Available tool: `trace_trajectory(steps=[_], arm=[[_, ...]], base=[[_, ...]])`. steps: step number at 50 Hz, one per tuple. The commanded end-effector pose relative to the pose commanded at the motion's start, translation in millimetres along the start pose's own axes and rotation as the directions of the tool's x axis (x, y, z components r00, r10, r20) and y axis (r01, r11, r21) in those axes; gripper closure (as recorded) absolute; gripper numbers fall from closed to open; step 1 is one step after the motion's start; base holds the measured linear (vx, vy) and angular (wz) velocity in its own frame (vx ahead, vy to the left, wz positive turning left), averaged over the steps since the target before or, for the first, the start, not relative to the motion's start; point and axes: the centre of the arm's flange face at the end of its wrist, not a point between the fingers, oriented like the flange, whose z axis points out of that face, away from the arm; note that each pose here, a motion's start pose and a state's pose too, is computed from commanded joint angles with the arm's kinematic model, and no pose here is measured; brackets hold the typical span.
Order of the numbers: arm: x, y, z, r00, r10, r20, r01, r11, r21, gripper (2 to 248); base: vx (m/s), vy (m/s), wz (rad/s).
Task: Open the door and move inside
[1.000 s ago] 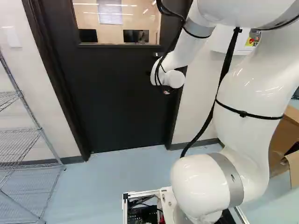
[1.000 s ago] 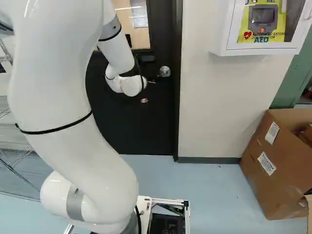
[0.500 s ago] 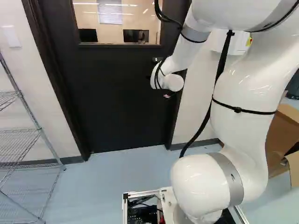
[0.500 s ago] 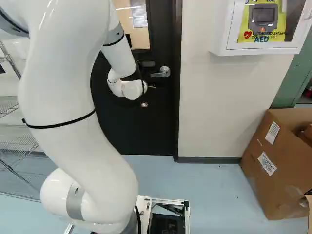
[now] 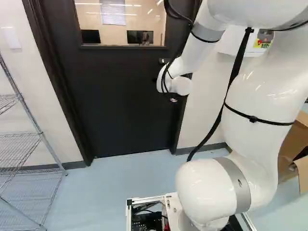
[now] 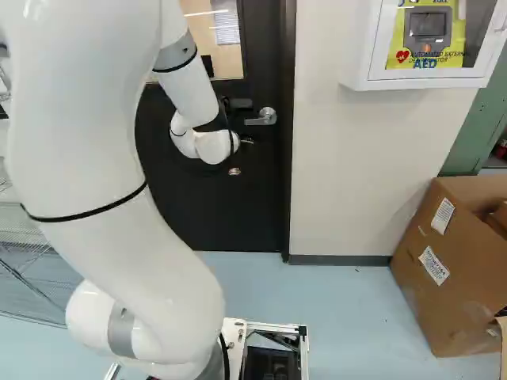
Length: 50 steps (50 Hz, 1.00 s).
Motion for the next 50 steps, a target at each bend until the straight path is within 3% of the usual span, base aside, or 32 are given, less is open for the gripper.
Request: trace_trajectory(steps=[19, 50], arm=[[10.4, 8.5, -40.8, 0.999, 0.004, -0.041, -0.005, 1.0, -0.019, 3], [40.1, 9.1, -54.0, 0.993, 0.003, -0.114, -0.005, 1.0, -0.021, 3]], base=[[0.0, 0.0, 0.0], [0.0, 0.0, 0.0]])
